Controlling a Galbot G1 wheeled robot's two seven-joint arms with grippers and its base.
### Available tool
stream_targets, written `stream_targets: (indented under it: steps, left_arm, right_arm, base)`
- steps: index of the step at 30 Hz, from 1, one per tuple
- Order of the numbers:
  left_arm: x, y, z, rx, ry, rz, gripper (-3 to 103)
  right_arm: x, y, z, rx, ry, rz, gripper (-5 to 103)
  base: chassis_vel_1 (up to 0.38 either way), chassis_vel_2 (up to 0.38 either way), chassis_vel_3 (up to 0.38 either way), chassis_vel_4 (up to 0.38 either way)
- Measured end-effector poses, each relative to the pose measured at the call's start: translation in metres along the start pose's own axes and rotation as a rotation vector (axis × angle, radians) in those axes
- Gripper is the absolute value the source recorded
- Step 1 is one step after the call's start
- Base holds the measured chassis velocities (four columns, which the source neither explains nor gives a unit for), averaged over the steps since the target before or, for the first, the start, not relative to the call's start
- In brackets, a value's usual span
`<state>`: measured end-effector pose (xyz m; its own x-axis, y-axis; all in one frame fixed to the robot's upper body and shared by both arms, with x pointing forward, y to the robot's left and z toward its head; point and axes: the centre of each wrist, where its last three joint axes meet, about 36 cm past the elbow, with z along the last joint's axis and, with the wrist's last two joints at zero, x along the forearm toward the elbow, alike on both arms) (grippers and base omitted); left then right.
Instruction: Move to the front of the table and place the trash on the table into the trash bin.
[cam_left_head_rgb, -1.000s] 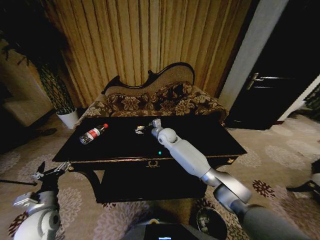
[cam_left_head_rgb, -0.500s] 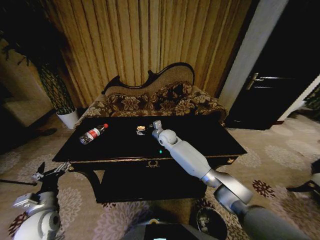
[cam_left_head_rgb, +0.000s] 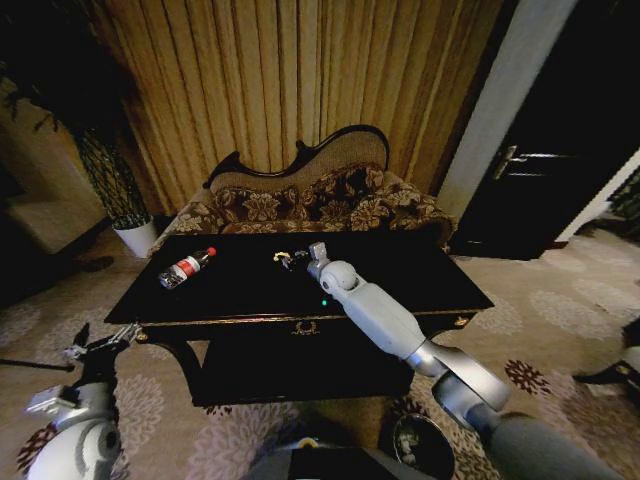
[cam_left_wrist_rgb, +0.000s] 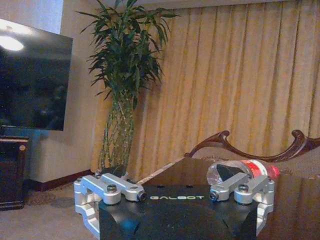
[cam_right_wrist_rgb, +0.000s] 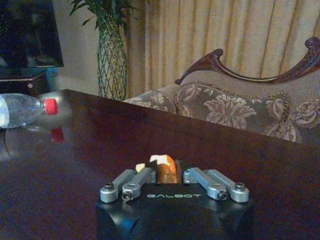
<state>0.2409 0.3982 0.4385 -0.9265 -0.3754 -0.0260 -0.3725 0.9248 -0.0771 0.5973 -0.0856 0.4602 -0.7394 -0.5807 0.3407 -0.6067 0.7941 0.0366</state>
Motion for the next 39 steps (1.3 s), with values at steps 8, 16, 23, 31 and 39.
stream_targets:
  steps: [8, 16, 23, 31, 39]
  left_arm:
    - [-0.002, 0.001, -0.001, -0.005, -0.003, 0.002, 100]
    - [-0.004, 0.002, -0.001, -0.006, -0.004, 0.005, 100]
    - [-0.023, 0.002, -0.010, -0.016, -0.015, 0.044, 100]
    - [-0.048, -0.013, -0.014, -0.037, -0.001, 0.135, 100]
    - [-0.062, -0.027, -0.011, -0.034, 0.031, 0.200, 100]
  right_arm:
    - [0.001, 0.002, 0.002, 0.001, -0.003, -0.003, 4]
    - [0.011, 0.000, -0.015, -0.032, -0.062, -0.008, 4]
    - [0.053, -0.036, -0.042, -0.064, -0.155, 0.066, 4]
    - [0.138, -0.113, -0.025, -0.077, -0.180, 0.276, 4]
    - [0.191, -0.130, 0.023, -0.018, -0.238, 0.425, 4]
  base:
    - [0.000, 0.000, 0.000, 0.000]
    - [0.000, 0.000, 0.000, 0.000]
    - [0.000, 0.000, 0.000, 0.000]
    - [0.000, 0.000, 0.000, 0.000]
    - [0.000, 0.000, 0.000, 0.000]
